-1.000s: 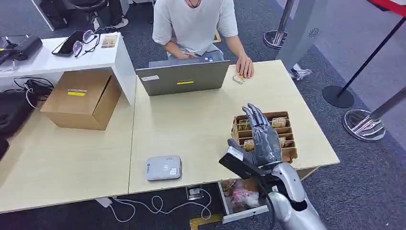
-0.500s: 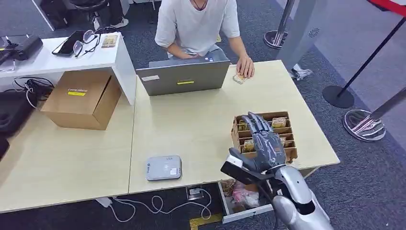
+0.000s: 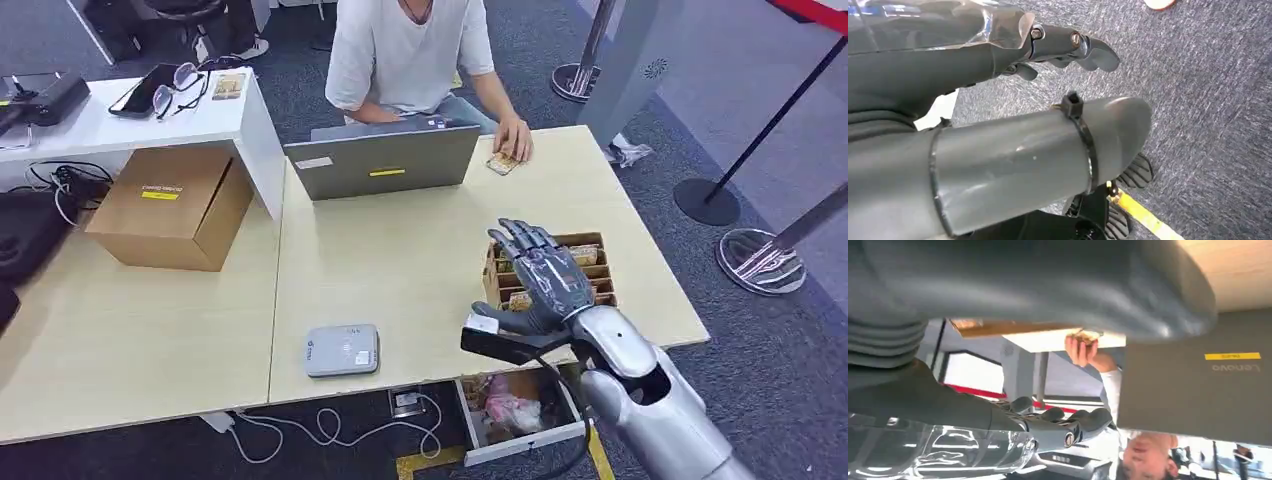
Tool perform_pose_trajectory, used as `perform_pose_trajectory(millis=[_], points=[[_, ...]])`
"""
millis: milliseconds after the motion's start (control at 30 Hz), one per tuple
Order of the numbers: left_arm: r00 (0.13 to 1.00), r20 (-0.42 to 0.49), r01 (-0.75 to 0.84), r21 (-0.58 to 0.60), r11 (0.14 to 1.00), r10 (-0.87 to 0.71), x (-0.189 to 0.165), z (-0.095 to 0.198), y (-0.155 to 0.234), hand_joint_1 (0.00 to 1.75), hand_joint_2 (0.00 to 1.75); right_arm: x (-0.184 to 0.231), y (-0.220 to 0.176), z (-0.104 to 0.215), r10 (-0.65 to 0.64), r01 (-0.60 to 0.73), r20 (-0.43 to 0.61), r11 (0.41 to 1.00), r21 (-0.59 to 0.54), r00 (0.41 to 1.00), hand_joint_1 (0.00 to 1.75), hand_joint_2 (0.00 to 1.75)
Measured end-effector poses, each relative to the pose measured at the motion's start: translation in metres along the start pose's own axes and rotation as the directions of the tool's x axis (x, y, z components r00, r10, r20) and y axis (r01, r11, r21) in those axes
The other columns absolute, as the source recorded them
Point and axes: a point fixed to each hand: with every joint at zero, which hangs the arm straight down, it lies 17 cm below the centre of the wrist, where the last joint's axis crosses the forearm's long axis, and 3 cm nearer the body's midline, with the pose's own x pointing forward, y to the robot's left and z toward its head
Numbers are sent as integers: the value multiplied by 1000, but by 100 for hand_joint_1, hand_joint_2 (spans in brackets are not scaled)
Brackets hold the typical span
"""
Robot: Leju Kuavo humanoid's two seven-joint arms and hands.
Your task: Pass the card to the sensor for recognition and then transmit it.
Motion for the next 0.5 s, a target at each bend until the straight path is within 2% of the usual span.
perform_pose_trajectory(millis=[200, 500], points=[[1000, -3, -11, 4, 1000, 11, -1, 0, 1, 0, 0, -11, -15, -18, 51, -51, 20, 999, 14, 999, 0, 175], [1000, 3, -25, -2, 1000, 25, -2, 0, 2, 0, 0, -29, -20, -24, 77, -77, -4, 996, 45, 997, 0, 175]])
